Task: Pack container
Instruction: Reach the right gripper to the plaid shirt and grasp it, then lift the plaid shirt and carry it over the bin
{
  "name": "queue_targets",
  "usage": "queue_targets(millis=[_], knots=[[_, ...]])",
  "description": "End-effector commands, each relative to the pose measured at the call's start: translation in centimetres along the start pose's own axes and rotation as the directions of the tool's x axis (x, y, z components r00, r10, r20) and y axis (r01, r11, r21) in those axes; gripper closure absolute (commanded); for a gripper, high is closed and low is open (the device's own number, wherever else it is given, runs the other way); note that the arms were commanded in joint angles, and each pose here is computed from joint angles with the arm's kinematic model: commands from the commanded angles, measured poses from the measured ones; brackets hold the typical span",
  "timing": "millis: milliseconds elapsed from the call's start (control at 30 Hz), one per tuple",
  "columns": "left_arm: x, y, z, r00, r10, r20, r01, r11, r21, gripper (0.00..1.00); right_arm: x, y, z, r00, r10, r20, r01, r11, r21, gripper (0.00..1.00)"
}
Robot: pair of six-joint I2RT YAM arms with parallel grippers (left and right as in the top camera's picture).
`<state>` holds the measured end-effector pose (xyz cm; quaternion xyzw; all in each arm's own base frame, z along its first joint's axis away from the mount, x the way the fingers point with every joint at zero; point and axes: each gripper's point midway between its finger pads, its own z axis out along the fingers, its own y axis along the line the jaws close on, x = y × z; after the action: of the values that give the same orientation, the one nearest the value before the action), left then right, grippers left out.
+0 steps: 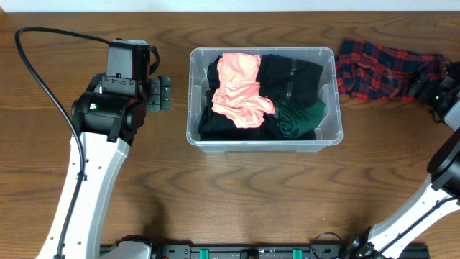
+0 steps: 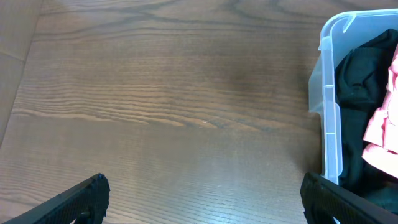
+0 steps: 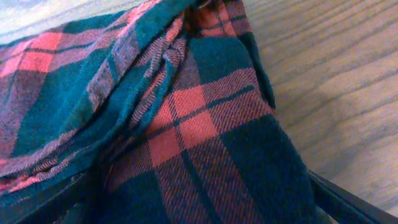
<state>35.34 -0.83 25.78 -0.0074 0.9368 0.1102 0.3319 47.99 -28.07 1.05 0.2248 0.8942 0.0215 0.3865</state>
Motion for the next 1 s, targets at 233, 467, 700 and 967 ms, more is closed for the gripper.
queue_targets(millis=[233,467,700,967], knots=[[-0.5,0.5,-0.4,1.0,0.002,0.015,-0.002,1.0,-0.014,0.02,2.3,0.5,0.7,0.994,0.085,-0.072,-0.088,0.995,-0.043,0.33],[-0.5,0.5,-0.4,1.0,0.002,0.015,-0.002,1.0,-0.014,0.02,0.9,3.1,0.0,0.997,0.071,-0.04,-0.078,0.979,-0.187,0.58],[-0.5,0.5,-0.4,1.0,0.002,0.015,-0.002,1.0,-0.014,0.02,-3.3,4.8,-3.1,0.997,0.038,0.06,-0.023,0.97,-0.242,0.99],[-0.5,0.5,-0.4,1.0,0.002,0.015,-0.002,1.0,-0.014,0.02,-9.6,8.1,-10.4,0.975,-0.014,0.222,0.083,0.949,-0.303,0.99]])
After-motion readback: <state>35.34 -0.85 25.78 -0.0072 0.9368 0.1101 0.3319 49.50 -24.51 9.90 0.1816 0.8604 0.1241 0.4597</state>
